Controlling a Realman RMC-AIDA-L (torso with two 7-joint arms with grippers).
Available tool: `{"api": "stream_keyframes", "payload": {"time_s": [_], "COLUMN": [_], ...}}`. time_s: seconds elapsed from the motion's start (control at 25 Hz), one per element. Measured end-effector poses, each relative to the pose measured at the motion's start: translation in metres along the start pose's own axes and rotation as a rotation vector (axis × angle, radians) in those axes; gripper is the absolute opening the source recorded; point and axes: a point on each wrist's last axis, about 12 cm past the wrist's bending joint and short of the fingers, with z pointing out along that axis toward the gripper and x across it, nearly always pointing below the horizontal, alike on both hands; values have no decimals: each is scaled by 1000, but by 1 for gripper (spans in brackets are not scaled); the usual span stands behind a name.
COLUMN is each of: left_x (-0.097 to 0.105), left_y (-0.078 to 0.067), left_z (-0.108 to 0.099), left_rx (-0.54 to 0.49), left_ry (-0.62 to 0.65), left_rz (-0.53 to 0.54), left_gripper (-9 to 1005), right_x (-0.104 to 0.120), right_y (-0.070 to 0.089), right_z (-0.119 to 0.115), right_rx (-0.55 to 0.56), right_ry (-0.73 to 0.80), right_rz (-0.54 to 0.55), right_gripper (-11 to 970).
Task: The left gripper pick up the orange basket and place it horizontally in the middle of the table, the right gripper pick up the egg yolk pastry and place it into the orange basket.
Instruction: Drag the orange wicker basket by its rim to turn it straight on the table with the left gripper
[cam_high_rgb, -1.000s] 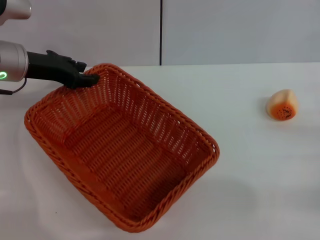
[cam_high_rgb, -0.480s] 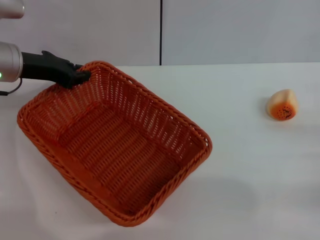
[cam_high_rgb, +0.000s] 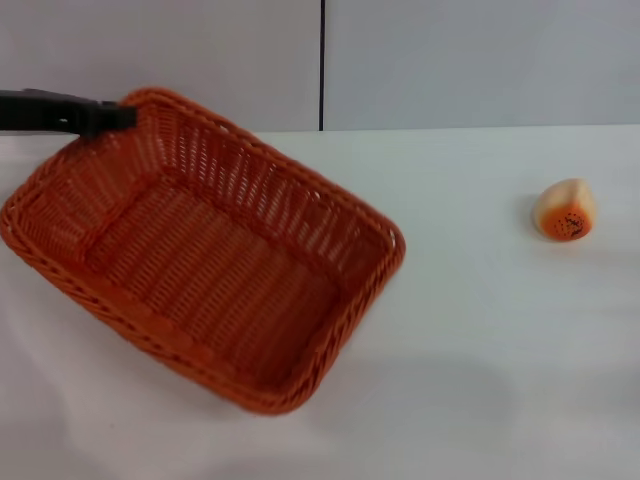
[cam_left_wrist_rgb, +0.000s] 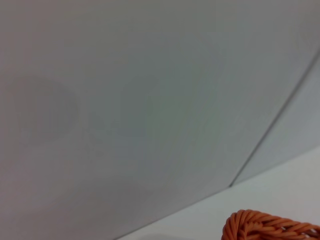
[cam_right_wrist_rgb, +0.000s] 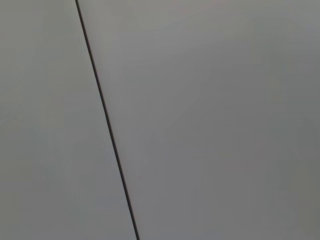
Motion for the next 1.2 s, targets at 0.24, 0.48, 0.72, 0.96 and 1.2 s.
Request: {"api": "stream_keyframes", "payload": {"time_s": [0.24, 0.48, 0.72, 0.96, 1.2], "left_x": [12, 34, 57, 76, 88], "left_y": [2, 7, 10, 8, 5], "left_z": [-20, -28, -36, -43, -47], "left_rx": [-60, -63, -70, -51, -20], "left_ry": [-59, -87, -76, -52, -27], "left_rz": [-207, -314, -373, -413, -440], "left_gripper": [187, 186, 185, 184, 183], "right_x": [1, 2, 3, 5, 6], "right_y": [0, 2, 6, 10, 14], "right_z": [3, 6, 12, 18, 24], "right_rx": [2, -3, -14, -26, -39], "right_ry": [12, 13, 22, 37, 43], "right_rz": [0, 1, 4, 6, 6], "right_gripper": [602, 602, 602, 602, 602]}}
